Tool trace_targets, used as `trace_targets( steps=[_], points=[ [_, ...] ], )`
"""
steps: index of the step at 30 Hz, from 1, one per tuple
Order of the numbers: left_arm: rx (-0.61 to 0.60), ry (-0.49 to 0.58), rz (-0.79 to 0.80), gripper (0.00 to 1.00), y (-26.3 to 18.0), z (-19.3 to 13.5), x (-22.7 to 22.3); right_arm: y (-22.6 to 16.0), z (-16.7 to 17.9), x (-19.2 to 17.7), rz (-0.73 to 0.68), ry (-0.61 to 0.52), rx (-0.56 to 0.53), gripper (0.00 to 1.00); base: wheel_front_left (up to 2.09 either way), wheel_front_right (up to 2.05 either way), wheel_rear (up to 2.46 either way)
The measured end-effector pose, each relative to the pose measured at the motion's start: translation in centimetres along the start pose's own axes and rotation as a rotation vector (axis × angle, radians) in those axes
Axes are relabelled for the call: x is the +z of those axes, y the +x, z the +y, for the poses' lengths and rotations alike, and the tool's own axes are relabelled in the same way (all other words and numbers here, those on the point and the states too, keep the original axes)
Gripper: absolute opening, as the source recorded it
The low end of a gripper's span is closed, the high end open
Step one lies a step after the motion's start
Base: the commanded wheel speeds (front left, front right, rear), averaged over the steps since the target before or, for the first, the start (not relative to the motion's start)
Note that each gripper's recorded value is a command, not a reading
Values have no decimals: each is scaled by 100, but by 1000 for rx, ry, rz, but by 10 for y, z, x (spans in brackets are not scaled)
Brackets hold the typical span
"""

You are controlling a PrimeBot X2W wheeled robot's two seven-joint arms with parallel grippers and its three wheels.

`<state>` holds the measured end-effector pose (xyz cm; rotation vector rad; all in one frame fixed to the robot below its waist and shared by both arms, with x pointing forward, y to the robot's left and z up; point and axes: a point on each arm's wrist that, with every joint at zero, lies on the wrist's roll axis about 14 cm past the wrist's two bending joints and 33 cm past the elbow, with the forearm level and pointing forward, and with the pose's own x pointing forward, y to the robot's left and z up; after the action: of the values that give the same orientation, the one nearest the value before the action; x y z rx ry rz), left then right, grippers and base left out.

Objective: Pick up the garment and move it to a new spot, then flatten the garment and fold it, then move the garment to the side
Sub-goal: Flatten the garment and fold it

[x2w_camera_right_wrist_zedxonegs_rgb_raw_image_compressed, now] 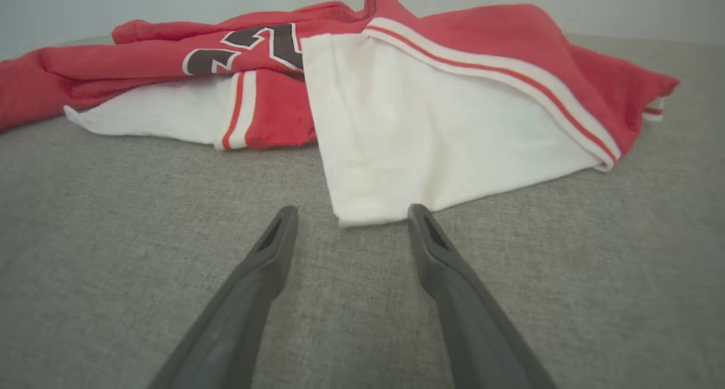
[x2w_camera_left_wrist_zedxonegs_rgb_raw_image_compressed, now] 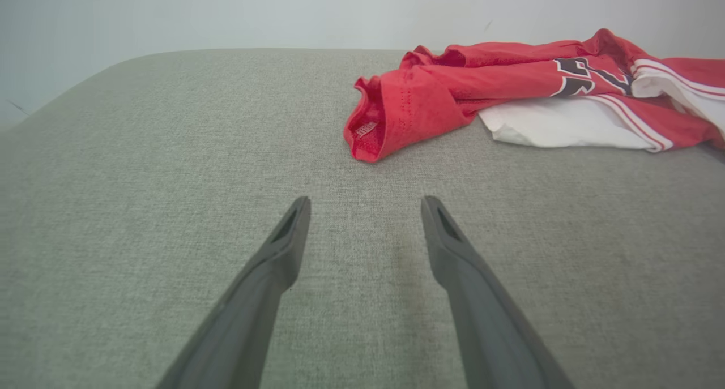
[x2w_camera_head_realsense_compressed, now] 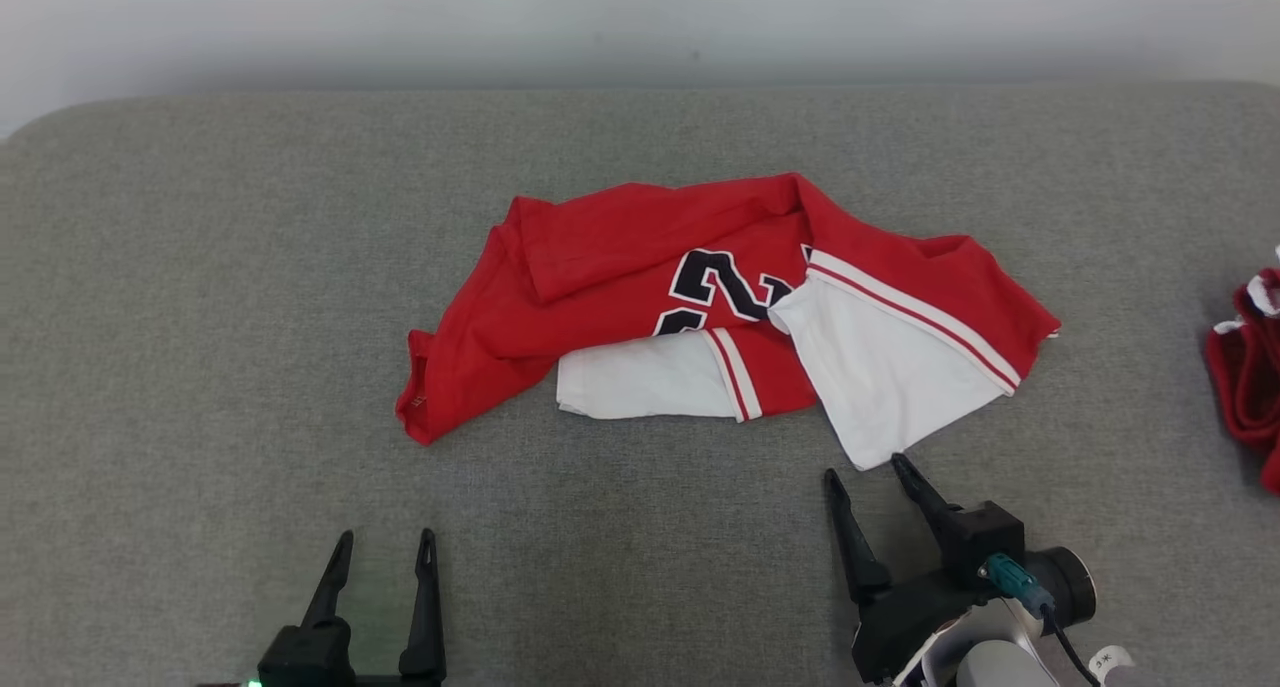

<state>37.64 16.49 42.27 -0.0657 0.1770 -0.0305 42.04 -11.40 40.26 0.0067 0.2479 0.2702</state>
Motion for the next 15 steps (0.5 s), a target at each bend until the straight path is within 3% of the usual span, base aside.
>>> trace_targets(
  steps=[5, 6, 7, 8, 10, 11, 12, 15],
  points=[
    [42, -1, 16, 100, -1, 13, -5, 17, 3, -12, 45, -16, 21, 100, 0, 0, 0],
    [45, 0, 19, 100, 0, 14, -6, 19, 3, -13, 47, -15, 21, 94, 0, 0, 0],
    [48, 0, 22, 100, 0, 15, -7, 21, 3, -13, 49, -15, 21, 64, 0, 0, 0],
    [52, 1, 23, 100, 0, 16, -8, 22, 2, -14, 51, -15, 20, 64, 0, 0, 0],
    [57, 2, 24, 100, 0, 17, -8, 23, -1, -14, 52, -16, 11, 28, 0, 0, 0],
    [54, 2, 22, 100, 1, 17, -7, 23, -3, -13, 48, -14, 5, 5, 0, 0, 0],
    [52, 1, 20, 100, 1, 16, -7, 23, -4, -12, 43, -13, -1, 0, 0, 0, 0],
    [40, 1, 16, 100, 3, 12, -5, 22, -10, -3, 18, -13, -16, 0, 0, 0, 0]
  ],
)
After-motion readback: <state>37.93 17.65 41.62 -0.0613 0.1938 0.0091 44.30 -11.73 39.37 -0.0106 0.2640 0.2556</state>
